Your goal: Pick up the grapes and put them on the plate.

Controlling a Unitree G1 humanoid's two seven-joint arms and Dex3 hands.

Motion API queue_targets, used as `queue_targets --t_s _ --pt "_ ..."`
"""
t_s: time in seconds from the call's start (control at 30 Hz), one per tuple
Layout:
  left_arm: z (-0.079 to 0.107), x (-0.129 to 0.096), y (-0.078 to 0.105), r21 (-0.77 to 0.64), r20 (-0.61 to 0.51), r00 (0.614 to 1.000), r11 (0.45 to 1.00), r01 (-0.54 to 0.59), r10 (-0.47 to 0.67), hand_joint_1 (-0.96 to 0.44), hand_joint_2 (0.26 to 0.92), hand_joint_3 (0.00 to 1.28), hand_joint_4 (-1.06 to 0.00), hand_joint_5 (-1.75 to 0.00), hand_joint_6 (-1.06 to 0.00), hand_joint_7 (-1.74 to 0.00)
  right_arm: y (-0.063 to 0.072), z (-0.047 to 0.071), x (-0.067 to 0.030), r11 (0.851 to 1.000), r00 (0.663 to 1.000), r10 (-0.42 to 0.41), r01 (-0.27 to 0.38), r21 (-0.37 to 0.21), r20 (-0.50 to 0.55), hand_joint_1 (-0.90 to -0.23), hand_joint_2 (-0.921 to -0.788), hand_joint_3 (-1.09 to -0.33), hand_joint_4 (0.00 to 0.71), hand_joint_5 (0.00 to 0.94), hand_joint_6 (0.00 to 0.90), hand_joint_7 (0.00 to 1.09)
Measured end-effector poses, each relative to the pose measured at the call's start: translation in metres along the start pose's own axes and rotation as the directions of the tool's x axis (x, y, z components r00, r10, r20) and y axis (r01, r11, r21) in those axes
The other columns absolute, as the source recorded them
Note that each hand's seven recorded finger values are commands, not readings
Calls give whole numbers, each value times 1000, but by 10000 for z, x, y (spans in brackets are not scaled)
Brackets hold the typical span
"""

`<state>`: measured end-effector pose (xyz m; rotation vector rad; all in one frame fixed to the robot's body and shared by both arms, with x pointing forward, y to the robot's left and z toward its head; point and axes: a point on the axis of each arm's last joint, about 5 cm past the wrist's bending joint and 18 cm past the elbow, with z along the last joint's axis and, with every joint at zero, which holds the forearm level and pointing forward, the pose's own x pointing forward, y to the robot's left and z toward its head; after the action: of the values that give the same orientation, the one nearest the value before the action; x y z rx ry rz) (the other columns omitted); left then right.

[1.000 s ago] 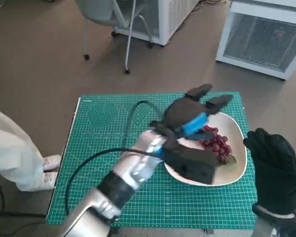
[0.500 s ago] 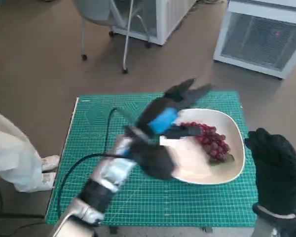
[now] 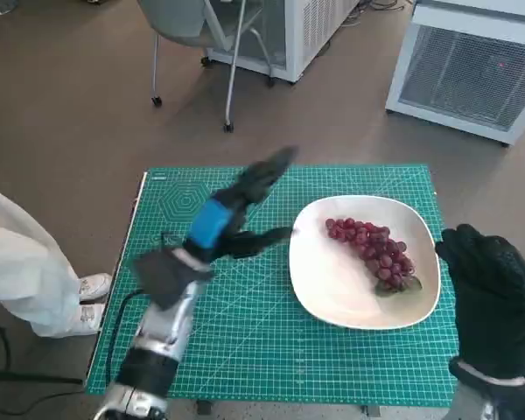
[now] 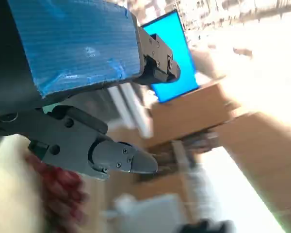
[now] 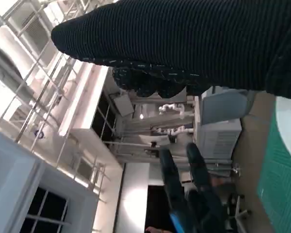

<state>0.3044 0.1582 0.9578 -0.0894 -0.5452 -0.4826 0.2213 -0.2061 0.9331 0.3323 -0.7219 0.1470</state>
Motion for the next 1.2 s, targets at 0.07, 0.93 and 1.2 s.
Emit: queue_targets --t_s 0.07,0.93,1.2 --pt "-28 -108 37 -57 18 999 998 -26 27 -383 921 154 -293 -27 -360 -20 -9 -19 -11 1000 1000 -4 4 1 -12 -333 -921 -561 533 541 277 885" --pt "-80 -404 71 -81 -48 992 990 -117 113 -397 921 186 -309 -19 -367 -27 -9 -25 11 1000 1000 6 -6 -3 -24 -341 -921 -565 510 558 263 902" --pt "-76 -446 77 -39 -74 990 991 -125 121 -402 921 191 -310 -15 -366 -27 16 -18 27 1000 1000 4 -4 -9 -23 -342 -921 -567 505 565 260 903"
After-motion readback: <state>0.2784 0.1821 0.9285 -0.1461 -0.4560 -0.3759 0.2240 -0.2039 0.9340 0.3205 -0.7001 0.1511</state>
